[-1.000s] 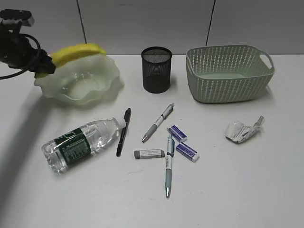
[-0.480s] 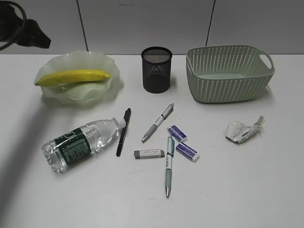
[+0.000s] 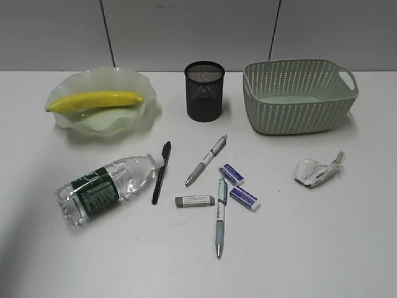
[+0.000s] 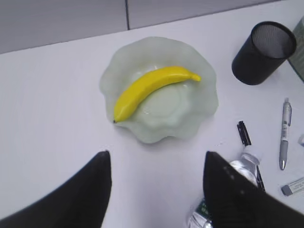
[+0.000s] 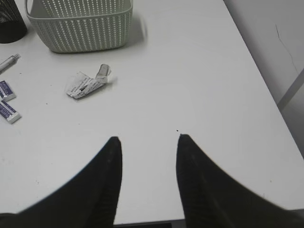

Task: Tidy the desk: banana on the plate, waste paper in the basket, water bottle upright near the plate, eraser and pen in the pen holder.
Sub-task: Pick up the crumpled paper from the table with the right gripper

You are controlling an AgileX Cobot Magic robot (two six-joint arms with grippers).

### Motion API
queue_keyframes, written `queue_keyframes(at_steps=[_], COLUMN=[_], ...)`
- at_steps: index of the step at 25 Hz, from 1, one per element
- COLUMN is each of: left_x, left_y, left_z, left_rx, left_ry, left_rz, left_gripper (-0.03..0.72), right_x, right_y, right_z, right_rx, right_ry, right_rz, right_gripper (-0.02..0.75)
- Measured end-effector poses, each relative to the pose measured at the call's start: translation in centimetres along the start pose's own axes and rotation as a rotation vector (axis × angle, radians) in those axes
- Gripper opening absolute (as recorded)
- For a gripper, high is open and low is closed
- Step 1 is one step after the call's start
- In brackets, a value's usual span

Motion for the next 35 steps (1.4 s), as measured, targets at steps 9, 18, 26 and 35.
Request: queue_keyframes(at_steps=[9, 18, 26, 35], left_x=[14.6, 14.5, 12.9, 12.6], left_y=[-3.0, -3.1, -3.2, -3.0], left_z=[6.9, 18.7, 22.8, 22.2], left_rx=[-0.007, -0.02, -0.079, -0.141], left_ry=[-0.267, -0.389, -0.409, -0.474], left_rz=[-0.069, -0.075, -0.03, -0.019], left_gripper=[0.412, 0.39, 0.384, 0.384], right_x=[0.0, 0.0, 0.0, -2.6], right_y=[0.6, 1.1, 1.0, 1.1], right_z=[-0.1, -0.1, -0.1, -4.1], right_rx=[-0.022, -0.033, -0.031, 0.079], right_ry=[-0.004, -0.006, -0.007, 0.041], right_rz=[-0.038, -0.065, -0.061, -0.096], right_gripper=[0.317, 0.317, 0.317, 0.317])
Point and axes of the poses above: a point on each arm's last joint axis where the gripper is mounted, x pointing back along that axis away from the gripper, y along the wrist's bending axis when the last joint is at zero, z = x × y, the point moved 8 cm from there along -x, pointing out along that axis toward the gripper, and after that the axes turned 8 degrees about x, right-handed, at the moved point
